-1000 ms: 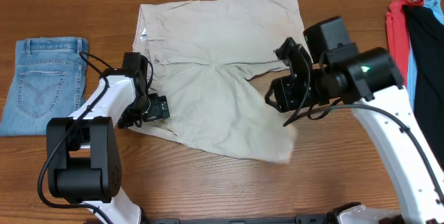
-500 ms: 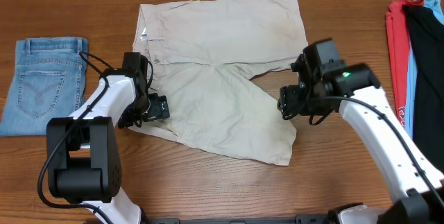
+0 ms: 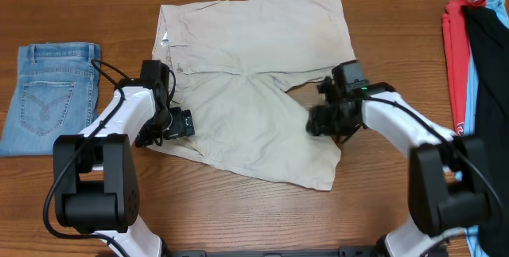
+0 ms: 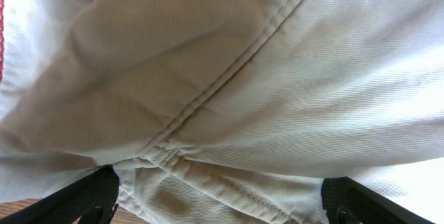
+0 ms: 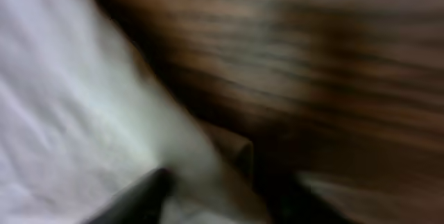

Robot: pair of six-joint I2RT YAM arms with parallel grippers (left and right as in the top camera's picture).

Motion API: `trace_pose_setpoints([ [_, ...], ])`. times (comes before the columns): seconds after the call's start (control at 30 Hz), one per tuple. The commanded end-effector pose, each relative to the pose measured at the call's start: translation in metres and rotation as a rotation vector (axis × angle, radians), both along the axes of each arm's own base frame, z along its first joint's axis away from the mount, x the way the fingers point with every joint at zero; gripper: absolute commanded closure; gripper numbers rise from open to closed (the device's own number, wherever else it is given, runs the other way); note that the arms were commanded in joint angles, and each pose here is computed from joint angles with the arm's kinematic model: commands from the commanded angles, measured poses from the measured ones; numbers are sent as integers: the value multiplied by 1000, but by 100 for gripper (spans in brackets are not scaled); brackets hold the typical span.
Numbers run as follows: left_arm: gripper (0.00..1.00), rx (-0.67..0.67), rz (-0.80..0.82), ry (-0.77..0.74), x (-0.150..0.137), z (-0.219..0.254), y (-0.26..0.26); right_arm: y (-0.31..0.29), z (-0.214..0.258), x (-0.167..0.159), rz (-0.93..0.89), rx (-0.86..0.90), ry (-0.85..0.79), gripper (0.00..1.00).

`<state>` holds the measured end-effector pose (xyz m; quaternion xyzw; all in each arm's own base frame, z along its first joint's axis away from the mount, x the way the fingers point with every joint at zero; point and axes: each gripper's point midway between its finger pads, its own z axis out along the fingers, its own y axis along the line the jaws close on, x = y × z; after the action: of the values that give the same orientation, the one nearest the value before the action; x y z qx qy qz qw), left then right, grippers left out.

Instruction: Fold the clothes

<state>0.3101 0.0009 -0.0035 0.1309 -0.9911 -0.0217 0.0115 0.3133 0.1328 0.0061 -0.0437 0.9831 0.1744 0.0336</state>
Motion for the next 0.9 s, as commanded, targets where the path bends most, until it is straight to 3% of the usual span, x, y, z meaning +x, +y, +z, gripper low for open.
trace_pose_setpoints([
  [0.0, 3, 16, -17, 158, -36, -42, -1, 20, 3, -13, 58, 128, 51, 96],
  [0.13, 3, 16, -17, 157, -35, -42, -1, 29, 52, -4, 67, 180, 13, 96],
  [0.33, 3, 16, -17, 158, -36, -42, -1, 54, 162, 19, 114, 218, -212, 96],
  [0.43, 3, 16, -17, 158, -36, -42, -1, 101, 199, -5, 247, 331, -221, 95],
  [0.47, 3, 16, -17, 158, -36, -42, -1, 129, 204, -28, 346, 392, -201, 92],
  [0.6, 3, 16, -17, 158, -36, -42, -1, 167, 187, -76, 516, 354, -132, 80],
  [0.67, 3, 16, -17, 158, -36, -42, -1, 167, 175, -87, 553, 279, -117, 47],
  [0.77, 3, 16, -17, 158, -36, -42, -1, 142, 156, -96, 561, 88, -87, 44],
  [0.87, 3, 16, -17, 158, -36, -42, -1, 111, 145, -84, 495, -93, -96, 45],
])
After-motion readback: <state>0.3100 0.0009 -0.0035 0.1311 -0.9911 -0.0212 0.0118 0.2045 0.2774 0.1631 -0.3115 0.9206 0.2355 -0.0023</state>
